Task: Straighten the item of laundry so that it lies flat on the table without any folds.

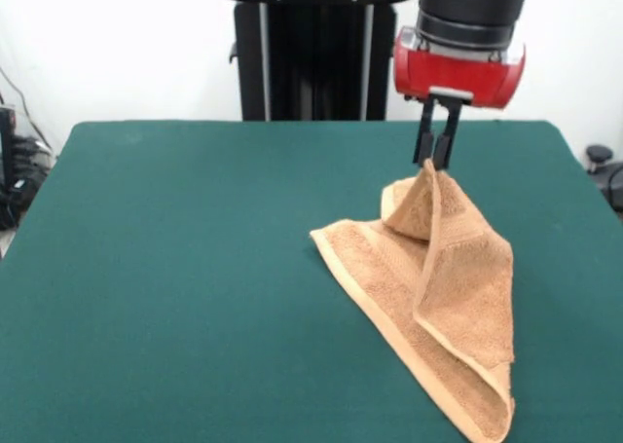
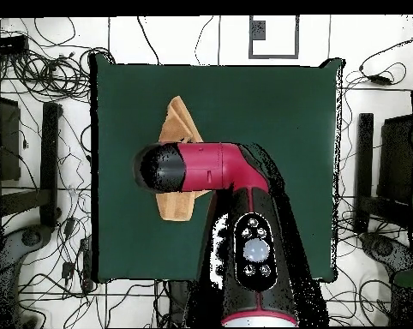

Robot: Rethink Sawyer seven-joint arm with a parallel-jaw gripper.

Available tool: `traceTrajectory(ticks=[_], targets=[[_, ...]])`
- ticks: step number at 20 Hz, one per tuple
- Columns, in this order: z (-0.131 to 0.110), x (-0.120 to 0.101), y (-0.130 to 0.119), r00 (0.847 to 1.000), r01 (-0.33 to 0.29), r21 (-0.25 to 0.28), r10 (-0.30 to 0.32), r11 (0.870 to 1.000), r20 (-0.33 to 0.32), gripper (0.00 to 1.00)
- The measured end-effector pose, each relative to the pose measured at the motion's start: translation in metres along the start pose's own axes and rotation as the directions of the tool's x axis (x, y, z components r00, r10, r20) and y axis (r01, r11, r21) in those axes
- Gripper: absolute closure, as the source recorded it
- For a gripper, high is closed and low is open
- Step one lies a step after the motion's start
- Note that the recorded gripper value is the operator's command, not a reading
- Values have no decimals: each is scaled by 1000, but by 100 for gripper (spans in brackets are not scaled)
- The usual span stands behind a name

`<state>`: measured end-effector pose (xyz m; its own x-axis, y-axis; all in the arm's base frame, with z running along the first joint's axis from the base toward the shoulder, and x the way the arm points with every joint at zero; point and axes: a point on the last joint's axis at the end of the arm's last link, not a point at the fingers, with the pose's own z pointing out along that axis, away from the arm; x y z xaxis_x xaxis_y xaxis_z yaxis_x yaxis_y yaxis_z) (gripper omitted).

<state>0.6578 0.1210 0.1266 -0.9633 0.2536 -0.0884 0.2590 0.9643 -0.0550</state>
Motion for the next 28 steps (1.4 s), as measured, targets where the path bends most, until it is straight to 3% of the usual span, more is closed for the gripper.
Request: traceTrajectory(ticks=[7, 14, 21, 28], targets=[[8, -4, 1, 1000, -5, 18, 4, 1000, 4, 100], [-1, -15, 8, 999, -26, 13, 26, 1000, 29, 100], [-22, -20, 39, 998, -28, 5, 27, 1000, 49, 100], [-36, -19, 86, 998, -27, -13, 27, 1000, 56, 100]])
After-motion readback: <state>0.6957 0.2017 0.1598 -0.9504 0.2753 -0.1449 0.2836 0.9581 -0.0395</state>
